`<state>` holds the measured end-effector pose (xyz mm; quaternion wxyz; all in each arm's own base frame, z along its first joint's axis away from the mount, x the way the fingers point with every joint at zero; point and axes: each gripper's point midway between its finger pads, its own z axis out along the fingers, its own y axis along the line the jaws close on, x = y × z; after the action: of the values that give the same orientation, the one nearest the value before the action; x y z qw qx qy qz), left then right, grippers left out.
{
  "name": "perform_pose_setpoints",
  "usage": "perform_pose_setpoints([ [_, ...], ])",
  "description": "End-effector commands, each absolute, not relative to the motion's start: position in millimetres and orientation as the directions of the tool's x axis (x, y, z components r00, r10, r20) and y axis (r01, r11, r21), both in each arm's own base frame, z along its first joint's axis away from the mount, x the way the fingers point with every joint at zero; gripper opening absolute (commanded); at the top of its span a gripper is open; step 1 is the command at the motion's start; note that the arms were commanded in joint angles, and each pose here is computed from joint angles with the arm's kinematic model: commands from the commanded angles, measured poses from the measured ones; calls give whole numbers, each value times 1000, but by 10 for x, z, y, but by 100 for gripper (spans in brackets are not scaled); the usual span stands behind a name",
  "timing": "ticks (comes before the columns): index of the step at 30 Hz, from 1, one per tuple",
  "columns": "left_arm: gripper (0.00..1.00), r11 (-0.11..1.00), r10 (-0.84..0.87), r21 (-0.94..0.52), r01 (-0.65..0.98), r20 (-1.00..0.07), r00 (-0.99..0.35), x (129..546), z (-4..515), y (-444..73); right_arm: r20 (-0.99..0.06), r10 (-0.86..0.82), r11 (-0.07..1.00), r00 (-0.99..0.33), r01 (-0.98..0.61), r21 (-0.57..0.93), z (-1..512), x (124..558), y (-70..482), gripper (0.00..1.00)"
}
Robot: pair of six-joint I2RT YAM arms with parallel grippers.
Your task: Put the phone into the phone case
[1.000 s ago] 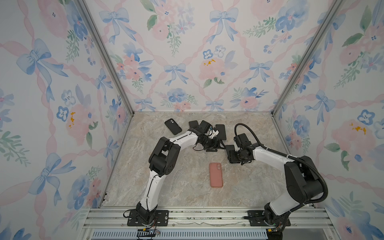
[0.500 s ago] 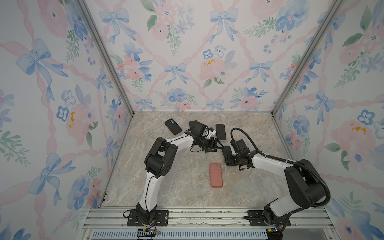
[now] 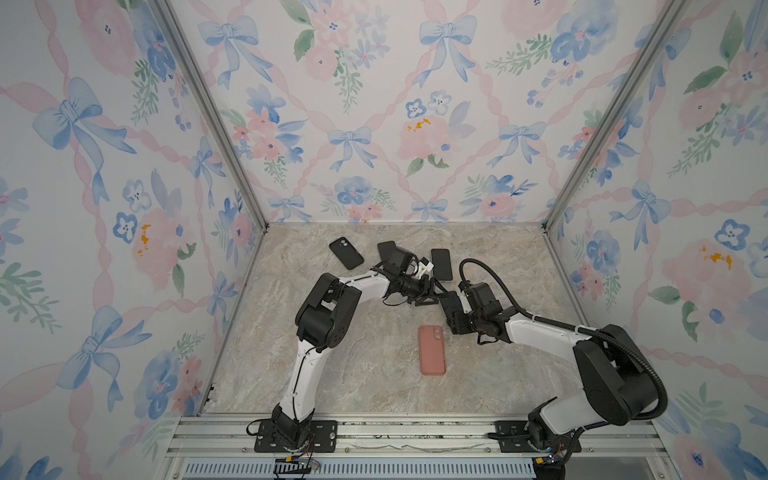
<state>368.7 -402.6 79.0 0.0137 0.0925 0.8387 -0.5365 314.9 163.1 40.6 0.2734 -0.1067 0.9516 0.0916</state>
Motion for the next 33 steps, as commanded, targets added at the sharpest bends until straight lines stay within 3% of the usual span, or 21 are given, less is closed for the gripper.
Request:
perform_pose_setpoints([
  [1, 59, 359, 157, -919, 162, -112, -981, 3688, 745, -4098, -602, -155, 949, -783, -288, 131, 578, 3194, 1709, 52],
  [19, 55, 396, 62, -916, 61, -39, -997, 3844, 308, -3840, -593, -152, 945, -791, -291, 147, 542, 3195, 1734, 52],
  [33, 36, 341, 69, -940, 29, -5, -998, 3849, 178, -3976, -590, -162, 940, -791, -306, 152, 529, 3203, 1812, 53],
])
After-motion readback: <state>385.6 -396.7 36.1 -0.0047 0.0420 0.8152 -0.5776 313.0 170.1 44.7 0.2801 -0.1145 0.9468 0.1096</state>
